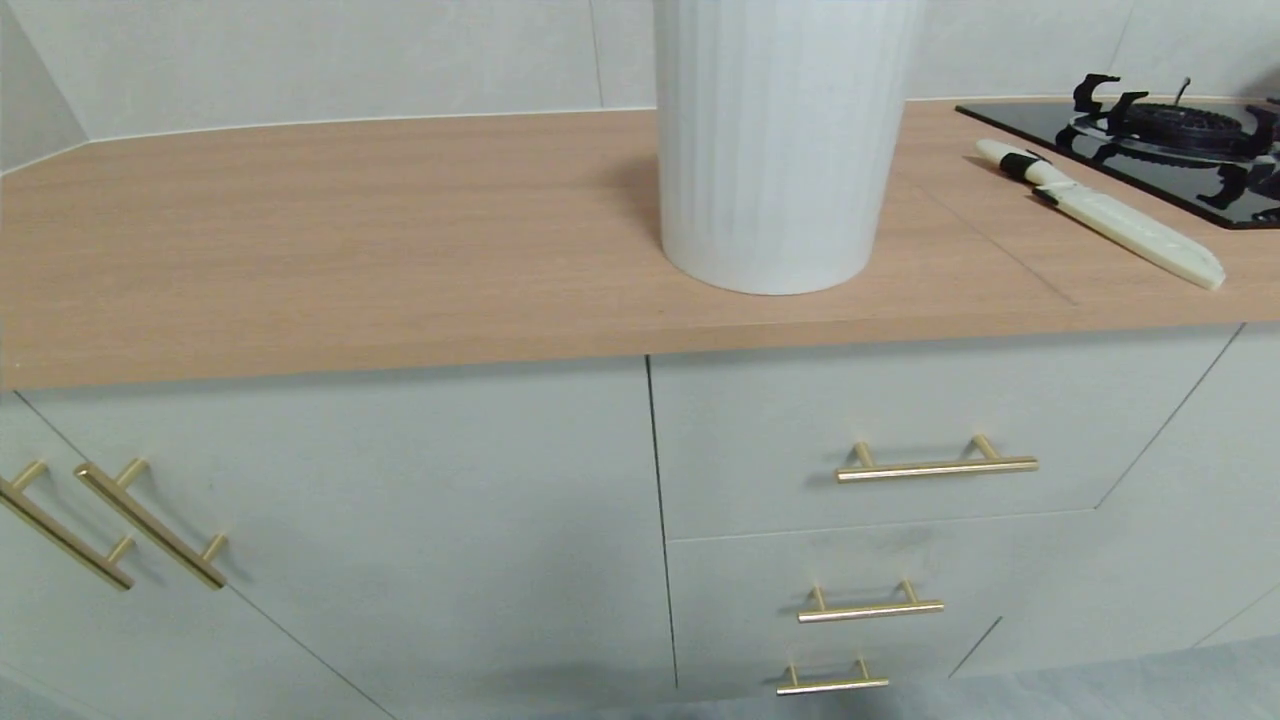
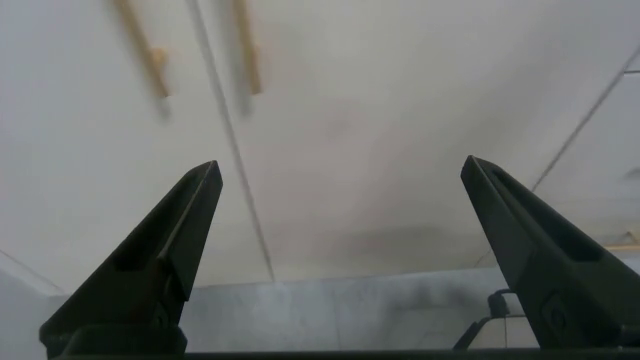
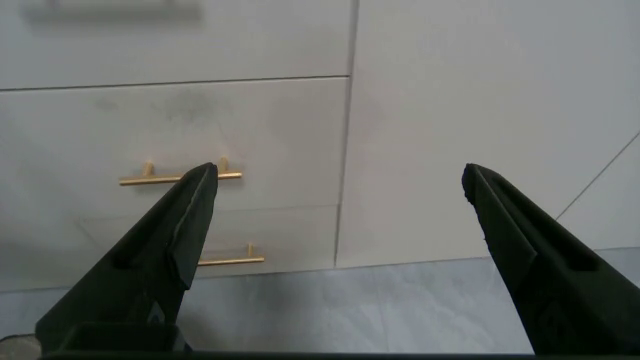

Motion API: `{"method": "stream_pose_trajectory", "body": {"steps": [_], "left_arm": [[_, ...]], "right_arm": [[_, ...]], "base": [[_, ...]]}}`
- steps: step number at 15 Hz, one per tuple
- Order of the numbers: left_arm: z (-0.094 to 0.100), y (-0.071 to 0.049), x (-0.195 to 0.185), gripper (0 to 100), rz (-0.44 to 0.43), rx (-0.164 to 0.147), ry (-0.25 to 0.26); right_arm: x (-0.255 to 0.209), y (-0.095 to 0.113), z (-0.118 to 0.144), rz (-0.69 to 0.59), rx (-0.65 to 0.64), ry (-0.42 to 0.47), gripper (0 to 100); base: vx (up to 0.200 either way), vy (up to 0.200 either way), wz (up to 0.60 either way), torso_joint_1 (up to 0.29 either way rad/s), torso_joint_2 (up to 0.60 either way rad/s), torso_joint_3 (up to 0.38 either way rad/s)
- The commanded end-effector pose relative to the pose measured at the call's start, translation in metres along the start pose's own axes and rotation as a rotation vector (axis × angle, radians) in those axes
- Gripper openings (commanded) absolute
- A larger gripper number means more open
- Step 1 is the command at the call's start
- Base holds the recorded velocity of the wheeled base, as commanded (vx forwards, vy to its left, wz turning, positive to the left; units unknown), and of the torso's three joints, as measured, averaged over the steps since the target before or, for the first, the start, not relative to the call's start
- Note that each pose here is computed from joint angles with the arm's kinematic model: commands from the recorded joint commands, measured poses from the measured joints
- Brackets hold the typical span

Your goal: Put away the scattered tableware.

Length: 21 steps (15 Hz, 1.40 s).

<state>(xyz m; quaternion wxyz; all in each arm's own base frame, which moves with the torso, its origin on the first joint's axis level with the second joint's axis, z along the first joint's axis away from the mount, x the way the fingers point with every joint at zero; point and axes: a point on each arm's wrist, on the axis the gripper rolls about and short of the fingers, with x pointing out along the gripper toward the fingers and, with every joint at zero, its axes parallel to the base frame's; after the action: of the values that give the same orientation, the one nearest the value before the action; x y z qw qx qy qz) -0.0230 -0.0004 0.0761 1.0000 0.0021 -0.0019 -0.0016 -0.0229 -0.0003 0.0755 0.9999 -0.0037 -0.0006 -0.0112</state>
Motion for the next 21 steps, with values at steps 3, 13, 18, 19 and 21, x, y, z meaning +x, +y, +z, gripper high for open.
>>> {"method": "stream_pose_trajectory", "body": {"steps": [3, 13, 18, 19, 21], "left_arm": [[-0.0001, 0.0000, 0.0000, 100, 0.000, 0.000, 0.001], [-0.0001, 0.0000, 0.0000, 100, 0.002, -0.009, 0.001], [-0.0001, 0.0000, 0.0000, 100, 0.002, -0.007, 0.001], [-0.0001, 0.0000, 0.0000, 100, 0.002, -0.007, 0.001], [-0.0001, 0.0000, 0.0000, 100, 0.002, -0.007, 0.001]], "right_arm": [[0.0001, 0.0000, 0.0000, -0.001, 0.000, 0.001, 100], [0.0001, 0.0000, 0.0000, -0.001, -0.002, 0.001, 100], [0.0001, 0.0000, 0.0000, -0.001, -0.002, 0.001, 100], [0.0001, 0.0000, 0.0000, -0.001, -0.002, 0.001, 100], [0.0001, 0.0000, 0.0000, -0.001, -0.002, 0.001, 100]], "base": [[0.000, -0.200, 0.00, 0.001, 0.00, 0.005], [0.060, 0.000, 0.00, 0.000, 0.00, 0.001], [0.040, 0.000, 0.00, 0.000, 0.00, -0.001], [0.000, 0.000, 0.00, 0.000, 0.00, 0.000], [0.000, 0.000, 0.00, 0.000, 0.00, 0.000]]}}
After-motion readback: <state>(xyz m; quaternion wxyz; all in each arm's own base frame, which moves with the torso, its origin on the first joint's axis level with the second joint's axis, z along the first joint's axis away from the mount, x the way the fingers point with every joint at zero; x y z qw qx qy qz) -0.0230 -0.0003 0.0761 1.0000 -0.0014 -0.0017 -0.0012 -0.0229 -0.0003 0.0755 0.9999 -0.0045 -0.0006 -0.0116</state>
